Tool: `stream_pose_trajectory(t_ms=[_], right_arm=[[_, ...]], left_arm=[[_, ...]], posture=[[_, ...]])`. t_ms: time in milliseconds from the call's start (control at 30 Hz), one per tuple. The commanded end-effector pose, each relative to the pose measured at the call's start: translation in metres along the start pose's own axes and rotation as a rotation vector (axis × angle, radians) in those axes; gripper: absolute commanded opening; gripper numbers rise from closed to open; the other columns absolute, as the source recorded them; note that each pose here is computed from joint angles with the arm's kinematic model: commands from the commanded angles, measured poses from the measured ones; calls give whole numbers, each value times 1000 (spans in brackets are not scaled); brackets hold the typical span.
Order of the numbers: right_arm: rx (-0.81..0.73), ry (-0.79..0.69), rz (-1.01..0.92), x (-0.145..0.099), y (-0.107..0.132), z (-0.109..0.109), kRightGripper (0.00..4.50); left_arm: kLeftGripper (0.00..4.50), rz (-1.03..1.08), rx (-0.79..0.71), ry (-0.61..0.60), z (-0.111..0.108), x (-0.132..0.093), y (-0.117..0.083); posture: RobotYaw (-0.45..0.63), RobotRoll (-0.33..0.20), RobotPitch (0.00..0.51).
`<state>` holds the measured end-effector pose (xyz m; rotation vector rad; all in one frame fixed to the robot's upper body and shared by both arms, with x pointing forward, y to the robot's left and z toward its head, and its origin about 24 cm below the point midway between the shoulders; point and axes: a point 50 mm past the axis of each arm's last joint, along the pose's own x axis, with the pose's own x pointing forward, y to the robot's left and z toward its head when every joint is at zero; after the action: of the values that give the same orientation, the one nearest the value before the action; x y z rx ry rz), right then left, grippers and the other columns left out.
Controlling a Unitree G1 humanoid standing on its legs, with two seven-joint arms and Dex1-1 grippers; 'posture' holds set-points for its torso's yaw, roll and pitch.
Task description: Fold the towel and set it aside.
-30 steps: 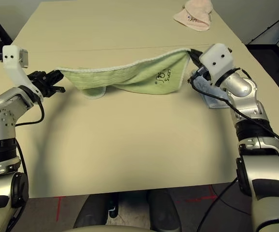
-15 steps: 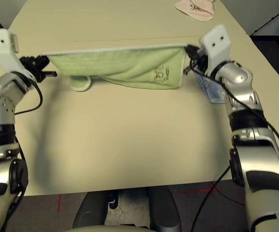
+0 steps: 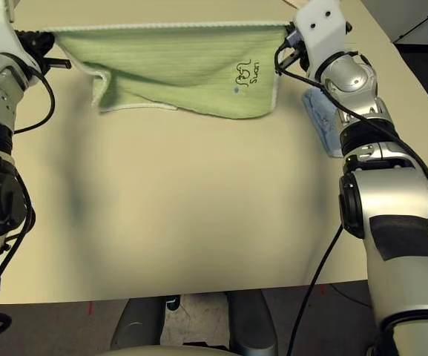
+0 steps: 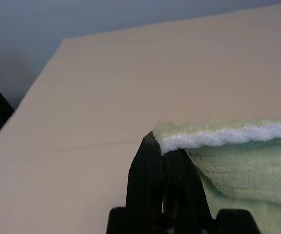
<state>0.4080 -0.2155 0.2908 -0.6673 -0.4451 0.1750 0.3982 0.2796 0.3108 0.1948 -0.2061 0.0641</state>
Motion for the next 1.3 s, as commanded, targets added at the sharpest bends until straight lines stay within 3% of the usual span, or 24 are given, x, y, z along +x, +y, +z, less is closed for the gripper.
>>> stream_pose_trajectory(t_ms=[33,400,633,833,1000,1300], right_arm=[[-21,45,-143,-9,-29,-6,0],[-63,-94,-279,-6,-48,22,0],[-61,-118,-311,-8,-57,27,0],[2,-120,-172,-21,-40,2,0],[62,-88,21,-39,-15,-28,0],[143,28,308,-67,8,-60,0]], left_arm=[[11,83,51,-12,10,-7,28],[11,157,68,-162,38,-12,45],[11,159,50,-239,54,-15,50],[11,9,10,-132,13,-21,49],[11,-156,8,-3,-26,-49,39],[11,-424,-6,248,-47,-100,25]], posture=[[108,0,283],[111,0,282],[111,0,289],[92,0,293],[98,0,301],[103,0,310]])
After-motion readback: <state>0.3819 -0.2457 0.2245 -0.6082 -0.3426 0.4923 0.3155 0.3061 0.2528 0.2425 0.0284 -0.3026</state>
